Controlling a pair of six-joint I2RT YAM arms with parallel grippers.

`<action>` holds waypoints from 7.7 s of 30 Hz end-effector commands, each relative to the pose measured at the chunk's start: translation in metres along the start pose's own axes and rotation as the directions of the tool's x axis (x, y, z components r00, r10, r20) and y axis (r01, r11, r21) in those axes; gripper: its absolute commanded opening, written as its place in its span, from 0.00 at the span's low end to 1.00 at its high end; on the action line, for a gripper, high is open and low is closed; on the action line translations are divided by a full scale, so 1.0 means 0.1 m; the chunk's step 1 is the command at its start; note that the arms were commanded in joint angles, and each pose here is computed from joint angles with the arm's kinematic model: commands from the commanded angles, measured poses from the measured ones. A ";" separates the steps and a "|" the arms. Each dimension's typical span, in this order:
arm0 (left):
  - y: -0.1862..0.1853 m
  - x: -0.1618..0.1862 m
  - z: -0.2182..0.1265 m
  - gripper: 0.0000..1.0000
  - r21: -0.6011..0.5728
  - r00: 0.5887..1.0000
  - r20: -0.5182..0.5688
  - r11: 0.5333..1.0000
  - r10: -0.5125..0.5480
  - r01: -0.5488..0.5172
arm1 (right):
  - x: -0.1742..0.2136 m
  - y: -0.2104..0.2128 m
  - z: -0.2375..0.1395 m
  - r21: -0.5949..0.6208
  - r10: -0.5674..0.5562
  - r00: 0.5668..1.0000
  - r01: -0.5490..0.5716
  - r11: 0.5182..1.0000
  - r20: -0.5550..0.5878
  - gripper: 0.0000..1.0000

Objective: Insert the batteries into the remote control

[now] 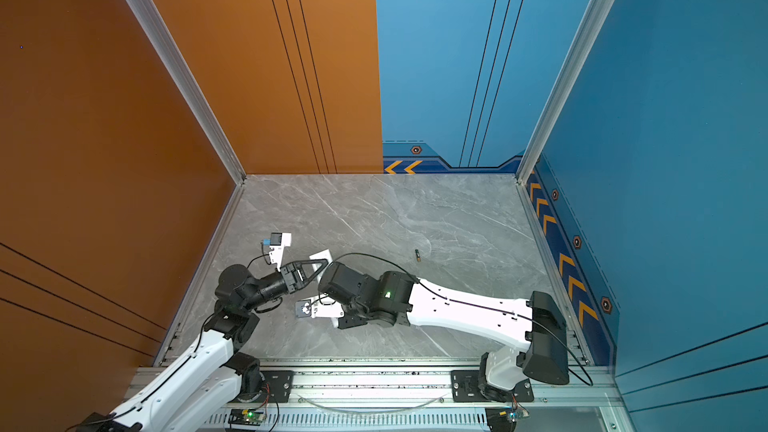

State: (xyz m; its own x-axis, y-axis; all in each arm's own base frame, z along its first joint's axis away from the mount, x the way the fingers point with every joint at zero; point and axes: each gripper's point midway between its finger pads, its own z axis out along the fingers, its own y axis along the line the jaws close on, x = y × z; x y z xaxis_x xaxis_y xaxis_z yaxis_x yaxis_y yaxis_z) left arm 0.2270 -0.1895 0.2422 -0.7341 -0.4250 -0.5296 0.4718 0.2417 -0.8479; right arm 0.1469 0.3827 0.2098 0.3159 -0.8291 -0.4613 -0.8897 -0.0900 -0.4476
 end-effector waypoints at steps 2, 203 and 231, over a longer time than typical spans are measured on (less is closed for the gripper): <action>-0.23 -0.07 0.00 0.00 0.065 0.998 0.007 0.996 0.055 -0.055 | 0.06 0.02 0.07 -0.016 -0.018 0.999 0.017 1.000 -0.042 0.16; 0.51 -0.21 -0.15 0.00 -0.200 0.995 0.101 0.979 -0.016 0.036 | 3.39 -0.95 1.00 0.389 0.975 0.087 -0.907 0.162 -0.203 0.22; 0.49 -0.22 -0.17 0.00 -0.193 0.994 0.108 0.981 -0.015 0.036 | 3.27 -0.87 1.09 0.382 0.963 0.125 -0.900 0.211 -0.238 0.05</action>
State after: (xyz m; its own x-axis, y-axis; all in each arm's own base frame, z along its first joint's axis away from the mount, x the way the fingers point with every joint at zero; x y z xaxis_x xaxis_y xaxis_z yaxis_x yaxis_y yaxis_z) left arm 0.2588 -0.1546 0.2021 -0.7043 -0.5210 -0.4823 0.3019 0.3950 -0.8677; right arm 0.3756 0.1759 0.0226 -0.8903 -0.2933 -0.3484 -0.3267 0.9443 0.0398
